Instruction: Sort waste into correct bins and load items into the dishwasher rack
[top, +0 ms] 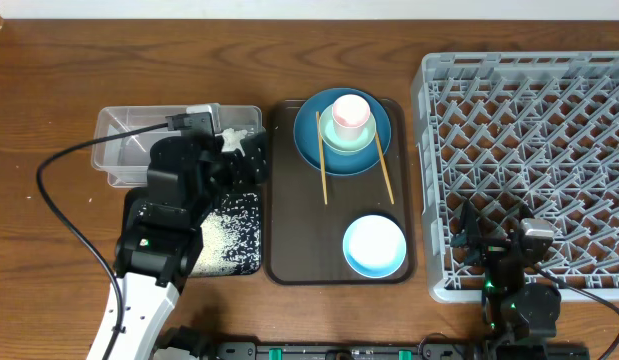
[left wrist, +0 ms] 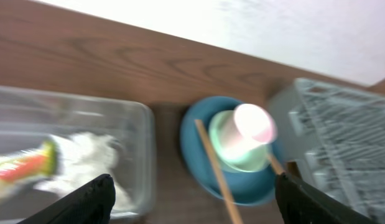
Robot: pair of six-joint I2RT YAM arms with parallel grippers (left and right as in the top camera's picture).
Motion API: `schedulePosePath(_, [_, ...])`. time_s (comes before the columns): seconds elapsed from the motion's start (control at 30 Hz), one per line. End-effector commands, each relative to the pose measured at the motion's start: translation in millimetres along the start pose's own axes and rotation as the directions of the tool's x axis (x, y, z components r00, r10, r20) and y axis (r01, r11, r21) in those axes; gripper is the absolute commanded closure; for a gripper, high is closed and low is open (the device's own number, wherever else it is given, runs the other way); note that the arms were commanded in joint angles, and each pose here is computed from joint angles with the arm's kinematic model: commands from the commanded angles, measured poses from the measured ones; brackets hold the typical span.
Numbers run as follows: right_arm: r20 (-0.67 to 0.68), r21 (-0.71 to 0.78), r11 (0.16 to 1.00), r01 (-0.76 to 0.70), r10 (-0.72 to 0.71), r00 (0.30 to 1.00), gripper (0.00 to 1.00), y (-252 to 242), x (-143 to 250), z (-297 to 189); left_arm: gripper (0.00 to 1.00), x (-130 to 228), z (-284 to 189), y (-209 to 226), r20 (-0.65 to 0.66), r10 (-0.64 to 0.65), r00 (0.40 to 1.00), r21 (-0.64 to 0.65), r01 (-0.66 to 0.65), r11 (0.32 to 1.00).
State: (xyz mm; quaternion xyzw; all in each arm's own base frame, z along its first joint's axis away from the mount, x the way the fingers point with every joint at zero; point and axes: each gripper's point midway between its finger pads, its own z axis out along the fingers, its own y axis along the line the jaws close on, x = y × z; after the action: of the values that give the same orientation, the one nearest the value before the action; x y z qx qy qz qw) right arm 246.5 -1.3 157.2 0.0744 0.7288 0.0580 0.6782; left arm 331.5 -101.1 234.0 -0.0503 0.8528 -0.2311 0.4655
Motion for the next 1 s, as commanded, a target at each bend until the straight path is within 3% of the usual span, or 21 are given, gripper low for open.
schedulePosePath(0.0, [0.002,0.007,1.000,0.004,-0.004,1.000,0.01,-2,0,0,0.13,18,-1,-10,-0.085,-0.098,0.991,0.058,0.104,0.993])
schedulePosePath(0.33, [0.007,0.006,1.000,0.003,-0.003,1.000,0.01,-2,-1,0,0.09,40,4,0,-0.173,-0.122,0.977,0.009,0.126,0.992])
schedulePosePath(0.63, [-0.039,-0.141,0.971,-0.191,0.187,0.982,0.01,25,1,-2,0.04,43,-4,-9,-0.197,-0.140,0.970,0.054,0.153,0.987])
schedulePosePath(0.77, [-0.099,-0.244,0.949,-0.201,0.182,0.978,0.01,44,7,-6,0.04,51,-6,-6,-0.225,-0.149,0.963,0.034,0.161,0.986])
schedulePosePath(0.97, [-0.175,-0.152,0.969,-0.197,0.170,0.970,0.01,37,-8,-14,0.03,42,-8,8,-0.168,-0.176,0.970,-0.044,0.171,0.984])
